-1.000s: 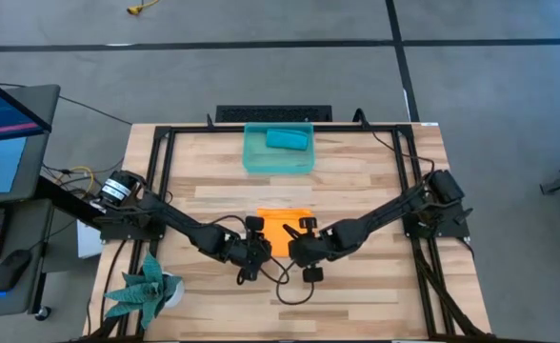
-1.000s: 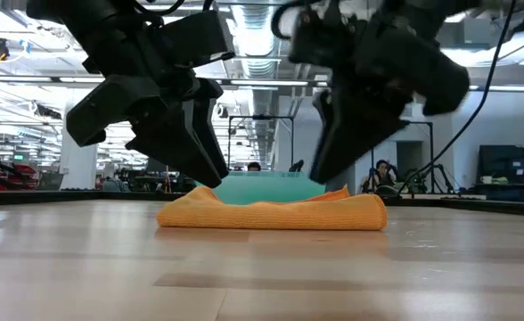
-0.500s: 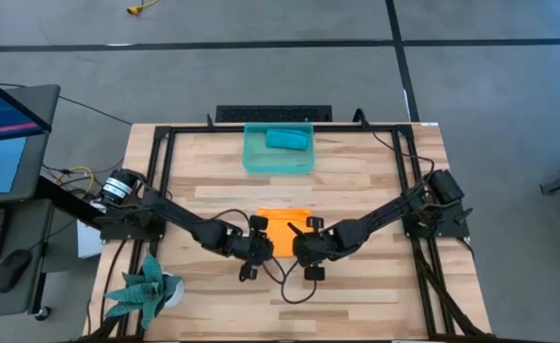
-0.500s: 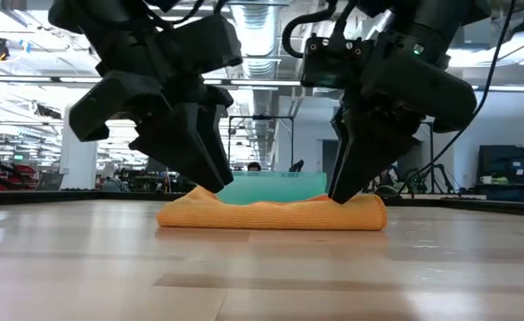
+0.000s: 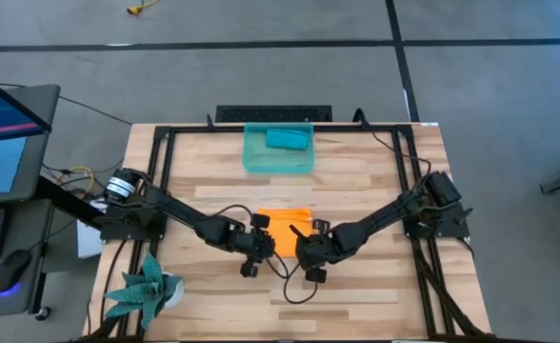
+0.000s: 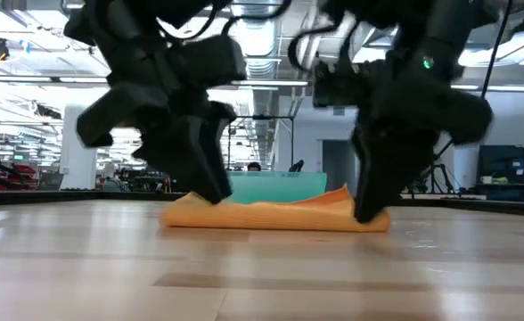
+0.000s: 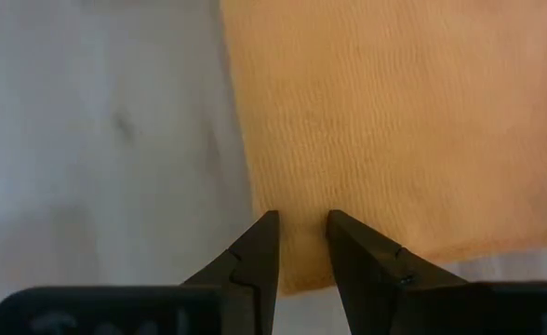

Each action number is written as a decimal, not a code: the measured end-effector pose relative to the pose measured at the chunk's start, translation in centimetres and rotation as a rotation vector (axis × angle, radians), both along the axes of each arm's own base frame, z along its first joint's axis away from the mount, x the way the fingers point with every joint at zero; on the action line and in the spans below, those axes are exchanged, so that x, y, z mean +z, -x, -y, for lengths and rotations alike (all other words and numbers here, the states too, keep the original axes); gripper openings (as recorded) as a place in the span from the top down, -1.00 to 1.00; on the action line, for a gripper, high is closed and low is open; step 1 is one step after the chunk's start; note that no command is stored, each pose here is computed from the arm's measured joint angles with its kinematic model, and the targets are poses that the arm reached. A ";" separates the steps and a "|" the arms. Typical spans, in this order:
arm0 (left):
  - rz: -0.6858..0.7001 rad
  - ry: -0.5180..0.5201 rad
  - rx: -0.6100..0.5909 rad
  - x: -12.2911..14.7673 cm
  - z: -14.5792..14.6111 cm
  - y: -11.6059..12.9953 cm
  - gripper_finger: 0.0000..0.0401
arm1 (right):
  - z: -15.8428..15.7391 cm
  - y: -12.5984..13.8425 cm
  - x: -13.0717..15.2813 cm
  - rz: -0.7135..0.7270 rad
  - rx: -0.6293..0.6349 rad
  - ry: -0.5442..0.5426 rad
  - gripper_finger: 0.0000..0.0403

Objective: Roll microfiber towels into tight, uniform cylinder then place into a basket
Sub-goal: Roll the yellow microfiber cloth

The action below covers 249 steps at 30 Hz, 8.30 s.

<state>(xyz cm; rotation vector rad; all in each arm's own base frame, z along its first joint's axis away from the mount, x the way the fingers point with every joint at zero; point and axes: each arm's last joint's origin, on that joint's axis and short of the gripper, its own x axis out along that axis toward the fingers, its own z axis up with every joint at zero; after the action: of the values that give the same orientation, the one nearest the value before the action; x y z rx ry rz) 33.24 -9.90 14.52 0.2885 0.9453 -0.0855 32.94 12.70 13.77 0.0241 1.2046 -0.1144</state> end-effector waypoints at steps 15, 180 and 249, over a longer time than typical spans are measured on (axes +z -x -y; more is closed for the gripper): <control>-0.061 -0.054 -0.013 -1.3 -0.3 0.0 0.37 | 0.0 0.2 -0.5 -0.056 0.036 -0.018 0.41; -0.184 0.127 0.227 -0.3 4.1 2.0 0.92 | -7.7 0.5 1.1 0.034 0.036 -0.055 0.93; -0.266 0.261 0.373 2.7 6.2 2.0 0.92 | 5.5 -5.3 2.3 0.044 -0.498 -0.213 0.97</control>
<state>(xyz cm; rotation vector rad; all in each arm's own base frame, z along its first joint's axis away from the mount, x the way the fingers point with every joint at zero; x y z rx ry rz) 31.29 -16.12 17.20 -0.1466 1.2234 0.0983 38.25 7.21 16.09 0.5124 1.1417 -0.4178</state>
